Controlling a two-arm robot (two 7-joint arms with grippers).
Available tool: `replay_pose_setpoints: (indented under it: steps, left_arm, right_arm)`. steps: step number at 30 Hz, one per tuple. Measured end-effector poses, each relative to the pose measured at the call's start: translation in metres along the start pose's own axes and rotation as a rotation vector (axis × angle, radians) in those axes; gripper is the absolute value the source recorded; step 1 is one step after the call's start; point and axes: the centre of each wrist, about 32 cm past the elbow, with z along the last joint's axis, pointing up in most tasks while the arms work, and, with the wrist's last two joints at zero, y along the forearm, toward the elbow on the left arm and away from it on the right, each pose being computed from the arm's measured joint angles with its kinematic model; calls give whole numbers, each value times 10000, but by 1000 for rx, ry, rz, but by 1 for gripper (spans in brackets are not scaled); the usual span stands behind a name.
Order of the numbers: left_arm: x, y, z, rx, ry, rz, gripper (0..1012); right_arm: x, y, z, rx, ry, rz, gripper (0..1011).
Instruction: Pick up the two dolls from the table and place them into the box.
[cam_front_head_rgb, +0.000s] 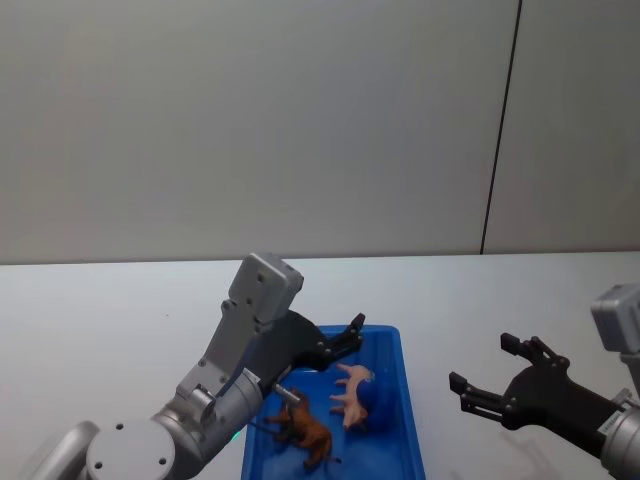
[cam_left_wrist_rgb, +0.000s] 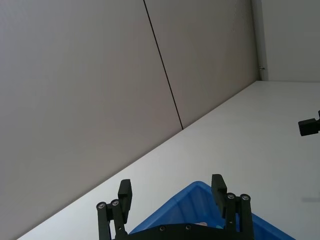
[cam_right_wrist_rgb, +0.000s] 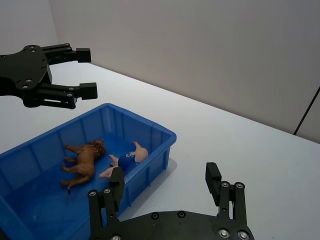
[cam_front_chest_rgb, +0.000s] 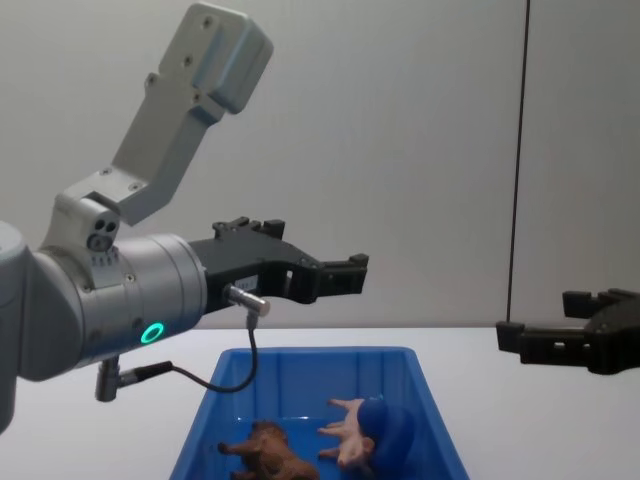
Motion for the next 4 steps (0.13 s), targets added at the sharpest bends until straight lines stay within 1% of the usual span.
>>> replay_pose_setpoints:
  steps: [4]
  left_arm:
    - [-8,-14,11,-7,1,-5,1002]
  right_arm:
    - [0,0,0,0,0,0,1001]
